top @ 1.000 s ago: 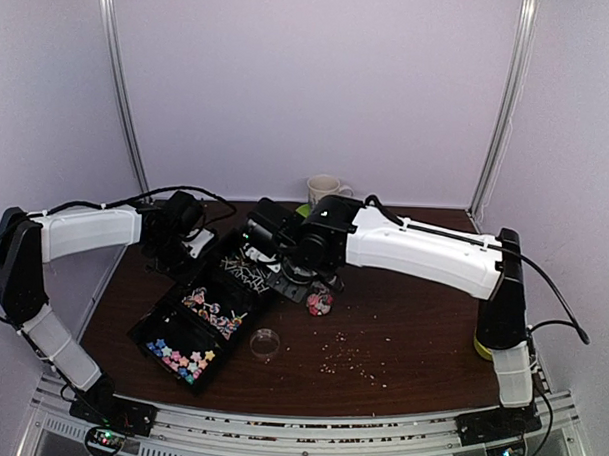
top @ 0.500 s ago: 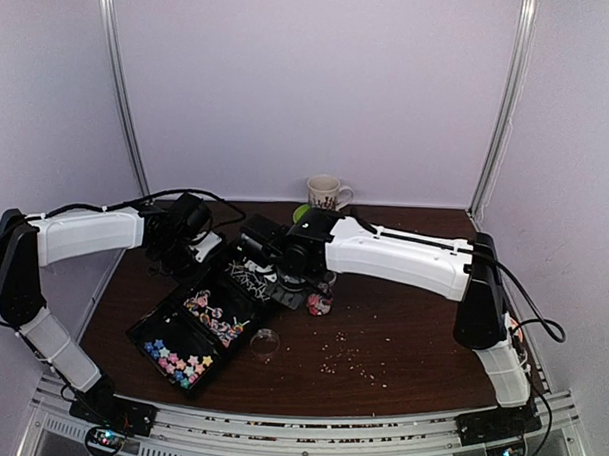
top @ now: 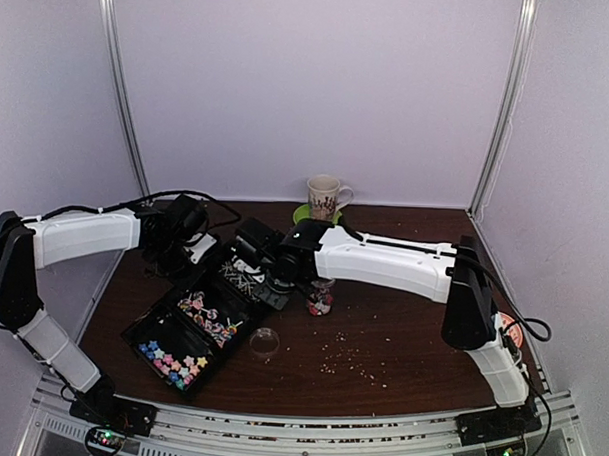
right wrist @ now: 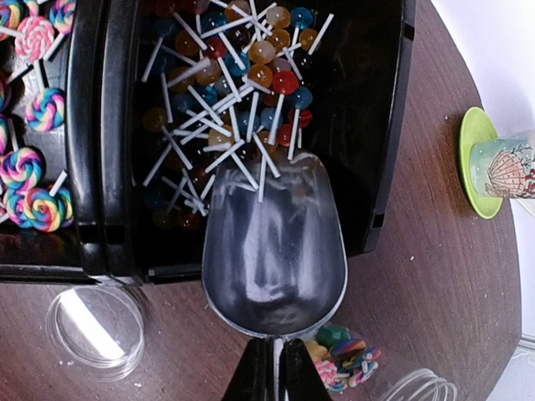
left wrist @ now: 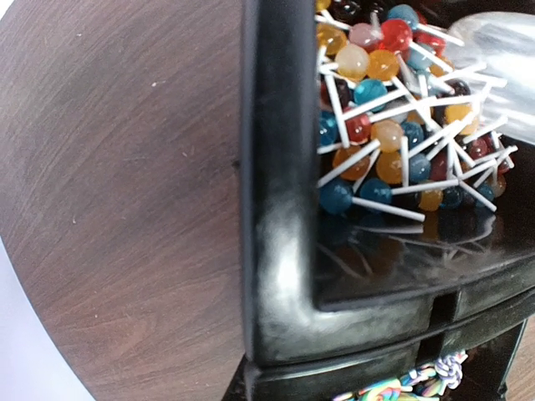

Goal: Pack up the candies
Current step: Scoop the fake candies from the storage box.

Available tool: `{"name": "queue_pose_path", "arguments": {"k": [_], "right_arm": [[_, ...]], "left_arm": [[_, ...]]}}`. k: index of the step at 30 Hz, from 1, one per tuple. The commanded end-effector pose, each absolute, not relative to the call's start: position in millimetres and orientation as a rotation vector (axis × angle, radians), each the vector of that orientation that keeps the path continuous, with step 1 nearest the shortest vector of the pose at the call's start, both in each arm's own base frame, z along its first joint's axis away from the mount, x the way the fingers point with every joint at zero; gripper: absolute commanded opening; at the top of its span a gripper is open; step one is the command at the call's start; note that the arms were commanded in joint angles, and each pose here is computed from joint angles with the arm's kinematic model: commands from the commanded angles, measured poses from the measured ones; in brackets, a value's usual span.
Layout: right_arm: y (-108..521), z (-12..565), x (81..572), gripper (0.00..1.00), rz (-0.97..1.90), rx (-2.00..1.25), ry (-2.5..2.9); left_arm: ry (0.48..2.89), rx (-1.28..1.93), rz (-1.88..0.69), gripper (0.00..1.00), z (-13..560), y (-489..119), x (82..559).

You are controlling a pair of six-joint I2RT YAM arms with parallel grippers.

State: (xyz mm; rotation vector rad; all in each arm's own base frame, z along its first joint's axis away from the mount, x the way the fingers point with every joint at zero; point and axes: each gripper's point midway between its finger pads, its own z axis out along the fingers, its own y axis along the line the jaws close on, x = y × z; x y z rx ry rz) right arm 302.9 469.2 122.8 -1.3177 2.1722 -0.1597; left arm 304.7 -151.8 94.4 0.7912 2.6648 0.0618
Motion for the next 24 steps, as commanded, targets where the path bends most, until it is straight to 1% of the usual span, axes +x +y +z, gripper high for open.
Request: {"name": "queue_pose_path", "arguments": {"k": [1, 8, 14, 24], "right_arm": [[492.6, 109.2, 309.7, 0.0, -0.043, -1.267, 2.131], [508.7, 104.8, 314.8, 0.0, 0.114, -1.107, 2.072], [511.1, 99.0, 310.8, 0.0, 0.213, -1.034, 2.037], [500.3, 118.4, 302.4, 0.0, 0.336, -0.962, 1.909]], "left_arm": [[2.464, 0.747, -0.102, 0.0, 139.3, -183.0, 328.9], [2.467, 0.741, -0.105, 0.0, 138.8, -182.6, 328.8], [2.496, 0.713, -0.073, 0.0, 133.7, -176.1, 331.3], [2.521, 0.652, -0.145, 0.0, 132.9, -171.1, 335.6]]}}
